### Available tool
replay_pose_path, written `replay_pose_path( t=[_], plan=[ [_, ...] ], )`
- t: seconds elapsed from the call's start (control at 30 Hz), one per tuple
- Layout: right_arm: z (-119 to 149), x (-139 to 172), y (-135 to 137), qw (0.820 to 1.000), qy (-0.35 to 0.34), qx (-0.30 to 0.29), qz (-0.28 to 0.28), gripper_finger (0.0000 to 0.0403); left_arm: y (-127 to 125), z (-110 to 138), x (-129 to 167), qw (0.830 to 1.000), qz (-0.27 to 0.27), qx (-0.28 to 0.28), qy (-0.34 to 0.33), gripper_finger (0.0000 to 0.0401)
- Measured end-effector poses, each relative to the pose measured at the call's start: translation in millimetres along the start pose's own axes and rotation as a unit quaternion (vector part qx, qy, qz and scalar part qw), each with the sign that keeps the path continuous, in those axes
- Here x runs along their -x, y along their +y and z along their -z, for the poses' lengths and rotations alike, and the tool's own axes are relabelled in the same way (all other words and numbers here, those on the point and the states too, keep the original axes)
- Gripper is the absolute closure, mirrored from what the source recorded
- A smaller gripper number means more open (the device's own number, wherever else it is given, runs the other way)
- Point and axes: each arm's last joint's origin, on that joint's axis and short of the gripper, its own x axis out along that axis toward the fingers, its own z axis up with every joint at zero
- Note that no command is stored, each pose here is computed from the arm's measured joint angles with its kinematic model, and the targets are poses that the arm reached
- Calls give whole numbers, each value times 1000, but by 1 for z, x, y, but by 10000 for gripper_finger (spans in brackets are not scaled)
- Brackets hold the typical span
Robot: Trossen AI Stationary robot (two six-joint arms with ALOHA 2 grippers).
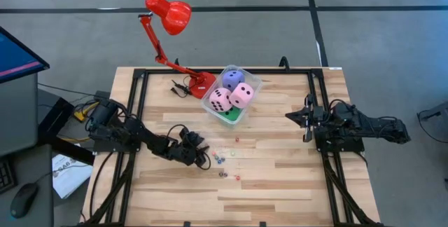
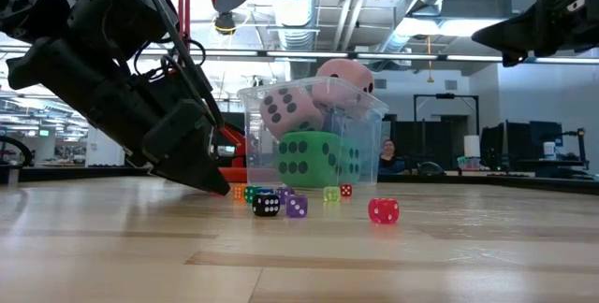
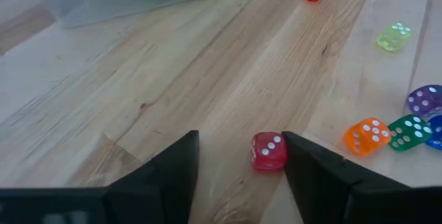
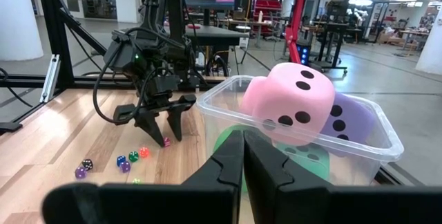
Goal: Pick & Place Dice
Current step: Put the left small pink dice into the transparent bin
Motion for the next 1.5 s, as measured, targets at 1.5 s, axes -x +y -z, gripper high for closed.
replay_pose_path(
  t=[1.5],
  plan=[
    [0, 0, 0, 1000, 0, 0, 0, 394, 0, 0, 0, 1000, -2, 0, -2, 348]
  ],
)
